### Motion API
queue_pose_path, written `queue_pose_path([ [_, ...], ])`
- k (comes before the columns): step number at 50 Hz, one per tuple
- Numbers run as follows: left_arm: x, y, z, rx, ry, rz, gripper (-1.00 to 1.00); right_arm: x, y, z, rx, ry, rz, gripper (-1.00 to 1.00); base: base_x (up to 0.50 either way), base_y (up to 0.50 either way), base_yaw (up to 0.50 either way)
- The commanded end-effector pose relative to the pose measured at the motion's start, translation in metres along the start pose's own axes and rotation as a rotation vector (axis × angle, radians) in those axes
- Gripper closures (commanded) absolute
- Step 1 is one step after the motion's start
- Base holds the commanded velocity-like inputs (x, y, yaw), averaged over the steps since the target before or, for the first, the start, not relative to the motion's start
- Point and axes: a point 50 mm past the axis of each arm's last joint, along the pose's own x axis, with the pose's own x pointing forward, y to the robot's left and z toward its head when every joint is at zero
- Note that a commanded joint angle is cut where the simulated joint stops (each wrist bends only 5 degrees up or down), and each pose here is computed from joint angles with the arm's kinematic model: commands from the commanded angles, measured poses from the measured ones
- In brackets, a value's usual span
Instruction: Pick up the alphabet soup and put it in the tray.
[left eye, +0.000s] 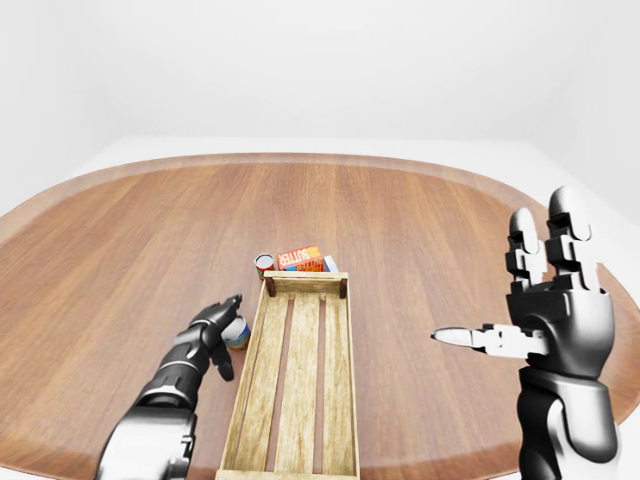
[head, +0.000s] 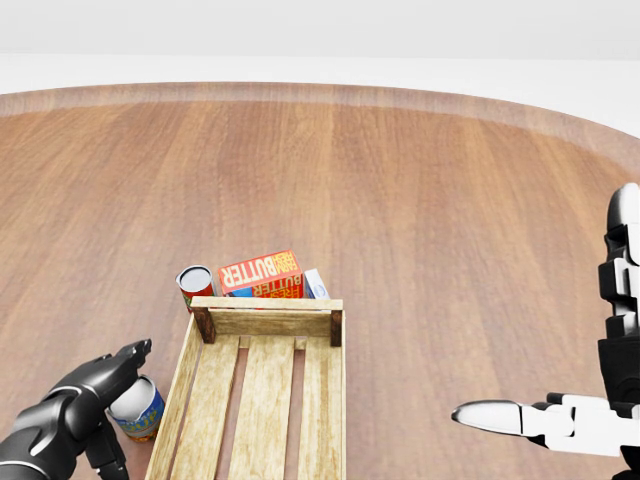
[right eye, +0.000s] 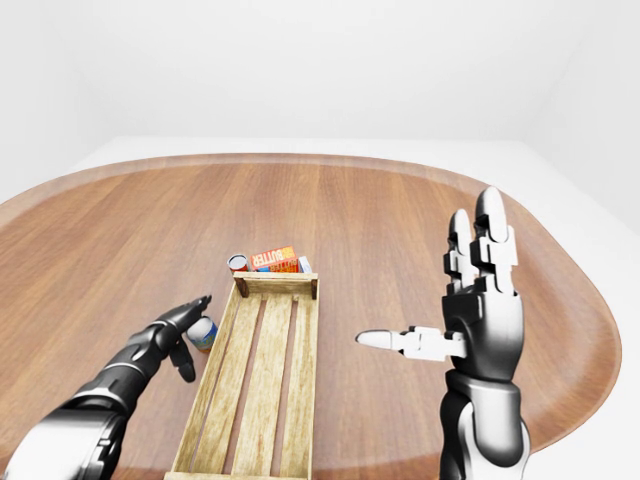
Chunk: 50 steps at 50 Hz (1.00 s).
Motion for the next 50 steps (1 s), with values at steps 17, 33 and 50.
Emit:
queue_pose_path([
  [17,0.002,-0.018,0.001,-0.019,0.032,-0.067,-1.0,0.0,0.001,-0.002,0.01,0.006,0.002,-1.0,0.0,0.0,0.0],
  [33,0.001,-0.027,0.002,-0.034,0.015,-0.082,1.0,0.0,0.001,-0.002,0.01,0.008,0.001,-1.0,0.0,0.0,0.0],
  [50,0.0,-0.031,-0.006,-0.041,0.03,-0.097,1.0,0.001,0.002,-0.004,0.016,0.013,0.004,-1.0,0.0,0.0,0.0],
])
